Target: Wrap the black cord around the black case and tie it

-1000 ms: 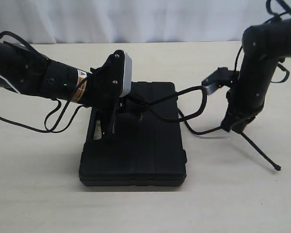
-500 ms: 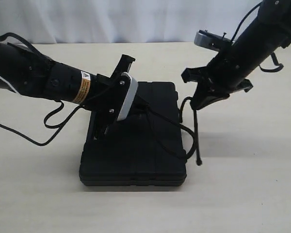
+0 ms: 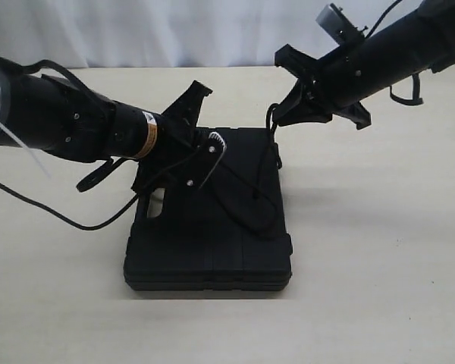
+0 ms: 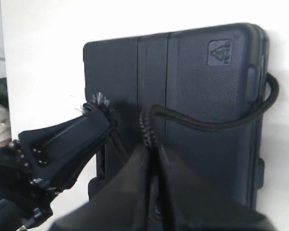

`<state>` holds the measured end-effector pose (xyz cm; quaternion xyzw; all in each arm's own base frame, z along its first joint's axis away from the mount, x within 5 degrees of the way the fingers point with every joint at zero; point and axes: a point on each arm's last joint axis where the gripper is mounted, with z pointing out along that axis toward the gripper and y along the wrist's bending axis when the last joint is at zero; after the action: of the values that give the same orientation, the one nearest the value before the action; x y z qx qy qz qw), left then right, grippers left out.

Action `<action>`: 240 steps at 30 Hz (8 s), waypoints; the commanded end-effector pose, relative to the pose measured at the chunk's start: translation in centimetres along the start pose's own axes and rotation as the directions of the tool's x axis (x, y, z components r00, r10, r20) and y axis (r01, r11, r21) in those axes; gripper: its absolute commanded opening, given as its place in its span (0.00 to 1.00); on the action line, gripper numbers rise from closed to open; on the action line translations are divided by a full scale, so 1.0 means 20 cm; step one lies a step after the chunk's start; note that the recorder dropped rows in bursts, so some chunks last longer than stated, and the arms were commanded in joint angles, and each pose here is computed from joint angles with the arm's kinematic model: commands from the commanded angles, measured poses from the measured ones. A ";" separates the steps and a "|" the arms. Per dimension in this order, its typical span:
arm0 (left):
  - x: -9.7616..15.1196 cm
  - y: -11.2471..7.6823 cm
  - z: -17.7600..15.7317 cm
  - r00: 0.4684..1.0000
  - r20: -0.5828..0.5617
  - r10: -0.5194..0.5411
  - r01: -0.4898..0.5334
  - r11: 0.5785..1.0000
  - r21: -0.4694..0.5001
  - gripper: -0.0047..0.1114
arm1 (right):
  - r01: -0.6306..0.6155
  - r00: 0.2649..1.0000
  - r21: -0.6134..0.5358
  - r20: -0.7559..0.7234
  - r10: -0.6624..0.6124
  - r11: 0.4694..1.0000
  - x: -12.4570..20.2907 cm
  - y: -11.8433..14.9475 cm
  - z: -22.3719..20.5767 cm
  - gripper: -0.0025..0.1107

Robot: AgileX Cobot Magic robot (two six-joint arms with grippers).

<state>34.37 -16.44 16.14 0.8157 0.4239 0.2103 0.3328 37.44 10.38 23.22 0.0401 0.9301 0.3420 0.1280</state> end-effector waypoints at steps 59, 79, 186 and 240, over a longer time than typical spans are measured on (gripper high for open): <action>0.05 0.37 -0.12 0.989 -0.093 0.112 -0.130 0.968 -0.213 0.04 | -0.729 0.675 -0.273 -0.128 0.727 0.628 -0.05 -0.33 -0.14 0.06; 0.04 0.34 -0.07 0.997 -0.026 0.069 -0.072 0.976 -0.207 0.04 | -0.893 0.448 -0.108 -0.317 0.836 0.437 0.01 -0.60 -0.06 0.06; 0.05 0.23 0.09 0.966 -0.012 -0.260 0.256 0.958 -0.132 0.04 | 0.380 0.906 0.171 -0.265 -0.330 0.909 0.42 -0.05 0.17 0.07; 0.19 -0.12 0.19 -0.139 -0.547 -0.825 0.987 -0.157 -0.013 0.63 | 0.334 0.921 0.306 0.094 -0.378 0.892 0.32 -0.04 -0.49 0.06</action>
<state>37.22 -13.74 12.86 0.2301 0.9663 -0.0460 0.1055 28.55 4.91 27.97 -0.0909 0.9527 0.1752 0.2312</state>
